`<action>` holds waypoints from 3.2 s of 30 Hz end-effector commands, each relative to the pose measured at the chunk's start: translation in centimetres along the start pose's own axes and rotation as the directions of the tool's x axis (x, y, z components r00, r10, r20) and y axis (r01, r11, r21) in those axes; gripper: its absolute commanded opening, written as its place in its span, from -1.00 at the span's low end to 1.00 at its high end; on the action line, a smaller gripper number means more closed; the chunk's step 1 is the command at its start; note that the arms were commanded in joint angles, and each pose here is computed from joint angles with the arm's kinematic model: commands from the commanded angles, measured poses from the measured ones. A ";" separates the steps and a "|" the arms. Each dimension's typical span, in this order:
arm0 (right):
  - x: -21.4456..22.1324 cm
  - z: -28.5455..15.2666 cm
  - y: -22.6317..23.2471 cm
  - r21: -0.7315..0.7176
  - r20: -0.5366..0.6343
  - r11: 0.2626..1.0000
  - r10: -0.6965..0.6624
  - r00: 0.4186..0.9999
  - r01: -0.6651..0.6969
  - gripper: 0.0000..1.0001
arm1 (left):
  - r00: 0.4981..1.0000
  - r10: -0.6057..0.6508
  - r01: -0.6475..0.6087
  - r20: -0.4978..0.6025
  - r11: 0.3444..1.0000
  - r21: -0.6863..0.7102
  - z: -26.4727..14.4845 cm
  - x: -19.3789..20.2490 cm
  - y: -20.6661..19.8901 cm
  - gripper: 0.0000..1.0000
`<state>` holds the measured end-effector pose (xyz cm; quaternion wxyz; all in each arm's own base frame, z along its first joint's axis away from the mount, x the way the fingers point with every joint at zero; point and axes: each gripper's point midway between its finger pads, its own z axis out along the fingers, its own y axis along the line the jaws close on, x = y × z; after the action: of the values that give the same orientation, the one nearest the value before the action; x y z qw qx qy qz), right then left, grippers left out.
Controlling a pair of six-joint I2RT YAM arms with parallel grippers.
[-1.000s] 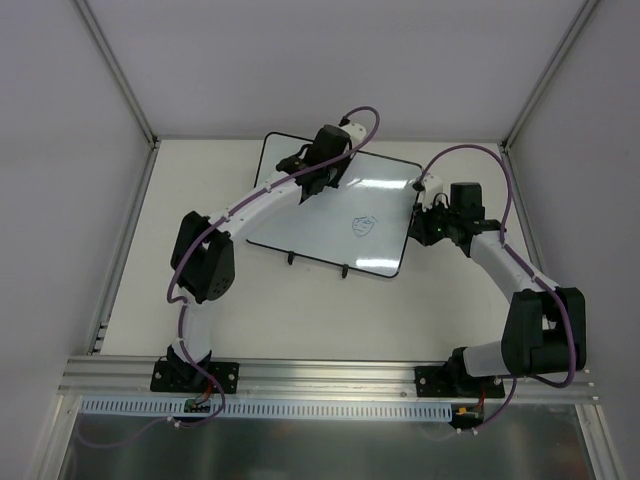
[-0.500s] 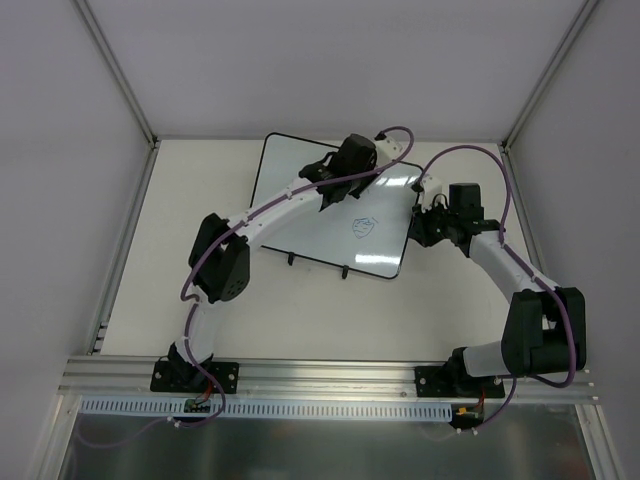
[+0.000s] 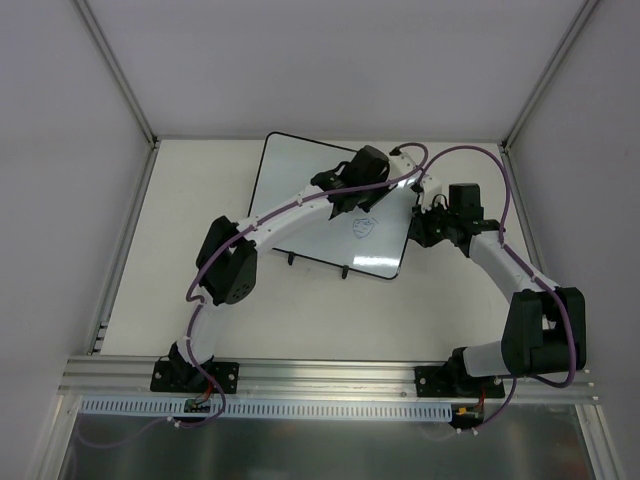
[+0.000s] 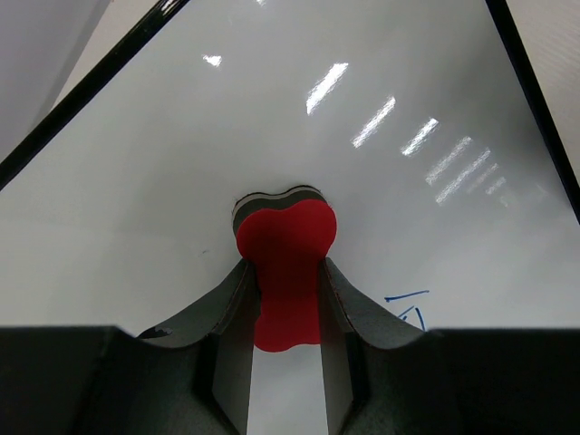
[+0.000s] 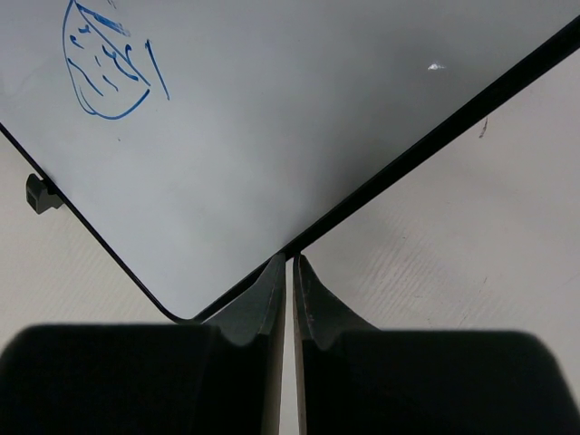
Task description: Erase the whiteboard
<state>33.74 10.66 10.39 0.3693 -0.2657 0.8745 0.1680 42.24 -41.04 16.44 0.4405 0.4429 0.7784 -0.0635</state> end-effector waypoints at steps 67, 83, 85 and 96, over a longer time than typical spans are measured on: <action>-0.9 0.0 1.5 -0.042 0.036 0.998 -0.049 0.998 0.051 -0.84 | 0.893 -0.450 0.440 -0.027 0.882 -0.170 -5.0 7.3 4.1 -1.00; -0.7 0.1 1.8 -0.048 0.033 0.998 -0.045 0.998 0.046 -0.84 | 0.943 -0.316 0.318 -0.107 0.948 -0.006 -0.4 7.0 -8.9 -1.00; -0.7 0.1 1.8 -0.046 0.033 0.998 -0.046 0.998 0.048 -0.84 | 0.937 -0.330 0.331 -0.109 0.943 -0.011 -0.4 7.1 -9.0 -1.00; -0.7 0.1 1.8 -0.046 0.034 0.998 -0.045 0.998 0.047 -0.84 | 0.921 -0.387 0.372 -0.034 0.904 -0.212 -2.6 7.2 0.0 -1.00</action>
<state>33.72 10.88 10.26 0.3730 -0.2730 0.8721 0.1604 34.72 -40.41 10.71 0.3963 0.3009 0.8606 -0.1085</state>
